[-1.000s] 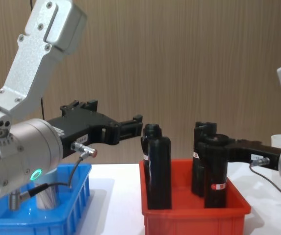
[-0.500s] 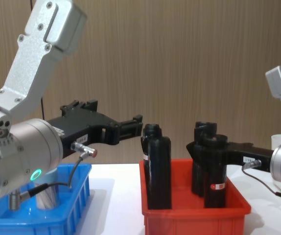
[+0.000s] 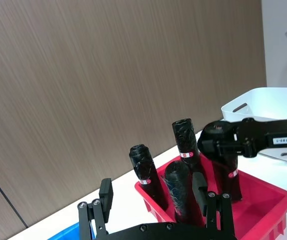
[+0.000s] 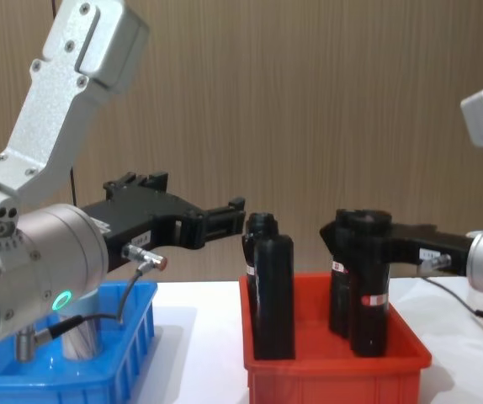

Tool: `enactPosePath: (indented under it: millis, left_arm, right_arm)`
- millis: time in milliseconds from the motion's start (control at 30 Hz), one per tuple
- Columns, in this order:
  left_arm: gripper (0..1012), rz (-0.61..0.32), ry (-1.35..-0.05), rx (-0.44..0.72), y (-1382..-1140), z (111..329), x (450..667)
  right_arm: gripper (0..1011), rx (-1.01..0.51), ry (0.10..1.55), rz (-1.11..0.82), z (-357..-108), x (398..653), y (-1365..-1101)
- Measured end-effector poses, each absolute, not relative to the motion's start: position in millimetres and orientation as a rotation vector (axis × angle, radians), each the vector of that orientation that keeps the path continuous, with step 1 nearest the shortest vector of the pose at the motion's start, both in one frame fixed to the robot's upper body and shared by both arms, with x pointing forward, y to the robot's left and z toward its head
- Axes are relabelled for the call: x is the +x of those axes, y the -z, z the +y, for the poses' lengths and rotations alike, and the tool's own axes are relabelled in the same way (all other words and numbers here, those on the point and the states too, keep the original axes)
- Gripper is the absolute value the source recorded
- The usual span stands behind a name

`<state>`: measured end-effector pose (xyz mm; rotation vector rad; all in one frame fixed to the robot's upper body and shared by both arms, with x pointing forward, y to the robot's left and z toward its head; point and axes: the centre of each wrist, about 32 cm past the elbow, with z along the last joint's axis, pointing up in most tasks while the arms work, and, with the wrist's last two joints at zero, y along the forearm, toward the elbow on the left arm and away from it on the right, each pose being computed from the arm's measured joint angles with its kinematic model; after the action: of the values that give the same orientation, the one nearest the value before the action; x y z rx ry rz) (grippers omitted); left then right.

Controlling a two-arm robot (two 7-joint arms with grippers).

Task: Pick the cotton swabs from the blue box and place them into the white box.

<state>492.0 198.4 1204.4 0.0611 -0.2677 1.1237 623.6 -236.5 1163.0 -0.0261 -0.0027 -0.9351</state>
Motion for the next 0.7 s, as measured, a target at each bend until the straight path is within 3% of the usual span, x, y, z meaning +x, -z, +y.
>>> enactPosePath:
  millis: [700]
  left_arm:
    - [1004, -0.268, -1.124, 0.061, -1204, 198, 492]
  right_arm:
    - [524, 0.081, 0.949, -0.142, -241, 586, -1233]
